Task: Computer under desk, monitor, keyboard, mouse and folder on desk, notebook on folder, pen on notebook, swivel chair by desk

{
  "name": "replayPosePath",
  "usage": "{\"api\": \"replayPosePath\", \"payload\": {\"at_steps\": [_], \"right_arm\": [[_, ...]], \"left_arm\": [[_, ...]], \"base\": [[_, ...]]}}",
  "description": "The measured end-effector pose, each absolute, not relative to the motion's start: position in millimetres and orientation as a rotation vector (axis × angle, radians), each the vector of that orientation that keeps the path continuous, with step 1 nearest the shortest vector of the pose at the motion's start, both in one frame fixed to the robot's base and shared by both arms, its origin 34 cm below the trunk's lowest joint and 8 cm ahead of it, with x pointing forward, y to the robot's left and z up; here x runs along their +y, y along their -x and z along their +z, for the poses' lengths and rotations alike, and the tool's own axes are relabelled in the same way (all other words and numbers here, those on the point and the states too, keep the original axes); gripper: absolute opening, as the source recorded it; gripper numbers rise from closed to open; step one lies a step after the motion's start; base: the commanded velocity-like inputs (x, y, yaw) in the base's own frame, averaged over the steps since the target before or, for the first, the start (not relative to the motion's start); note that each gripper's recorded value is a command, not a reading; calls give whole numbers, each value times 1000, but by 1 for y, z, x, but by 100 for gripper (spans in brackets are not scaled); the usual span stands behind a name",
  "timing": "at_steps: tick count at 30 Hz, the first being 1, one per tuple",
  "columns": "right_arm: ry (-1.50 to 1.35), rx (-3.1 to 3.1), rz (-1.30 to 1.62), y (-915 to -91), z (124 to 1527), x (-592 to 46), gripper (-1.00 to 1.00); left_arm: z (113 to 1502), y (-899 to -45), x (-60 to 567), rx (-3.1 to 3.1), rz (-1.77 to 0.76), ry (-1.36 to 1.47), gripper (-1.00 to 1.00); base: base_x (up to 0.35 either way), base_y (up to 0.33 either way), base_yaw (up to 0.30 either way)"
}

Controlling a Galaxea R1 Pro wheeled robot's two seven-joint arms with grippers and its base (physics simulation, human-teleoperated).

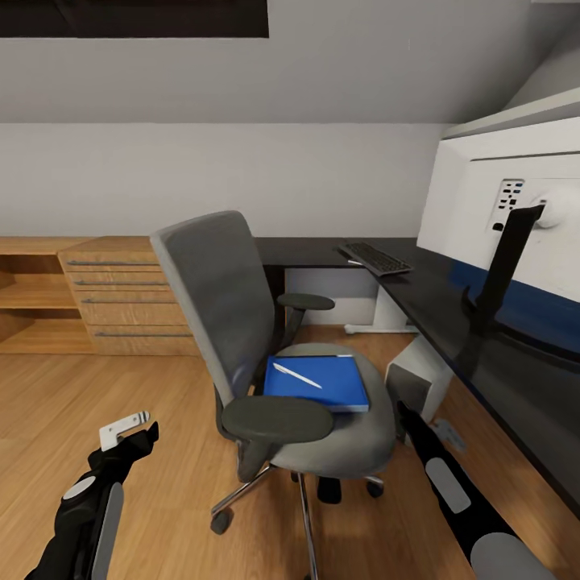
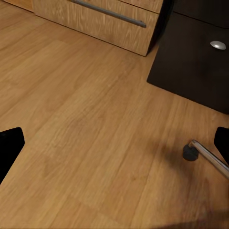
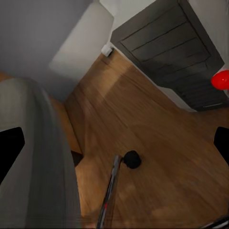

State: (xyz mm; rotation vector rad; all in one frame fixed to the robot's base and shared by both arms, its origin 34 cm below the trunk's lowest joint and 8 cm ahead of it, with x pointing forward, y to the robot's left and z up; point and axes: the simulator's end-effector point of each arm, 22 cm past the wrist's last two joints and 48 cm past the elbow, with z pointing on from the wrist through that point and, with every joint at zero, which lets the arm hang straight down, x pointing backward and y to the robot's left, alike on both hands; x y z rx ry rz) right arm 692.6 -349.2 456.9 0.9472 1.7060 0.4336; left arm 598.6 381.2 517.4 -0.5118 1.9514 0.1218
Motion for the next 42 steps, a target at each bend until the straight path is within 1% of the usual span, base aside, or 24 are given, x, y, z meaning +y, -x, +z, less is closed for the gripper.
{"api": "replayPosePath", "payload": {"at_steps": [12, 17, 42], "right_arm": [[-898, 1701, 500, -698, 465, -336, 100], [-892, 1697, 508, -698, 466, -335, 100], [-851, 1716, 518, -700, 468, -322, 100]], "left_arm": [[519, -599, 382, 1949, 123, 512, 100], [519, -599, 382, 1949, 123, 512, 100], [518, -599, 380, 1952, 121, 512, 100]], "base": [[1, 0, 2], [0, 0, 114], [0, 0, 266]]}}
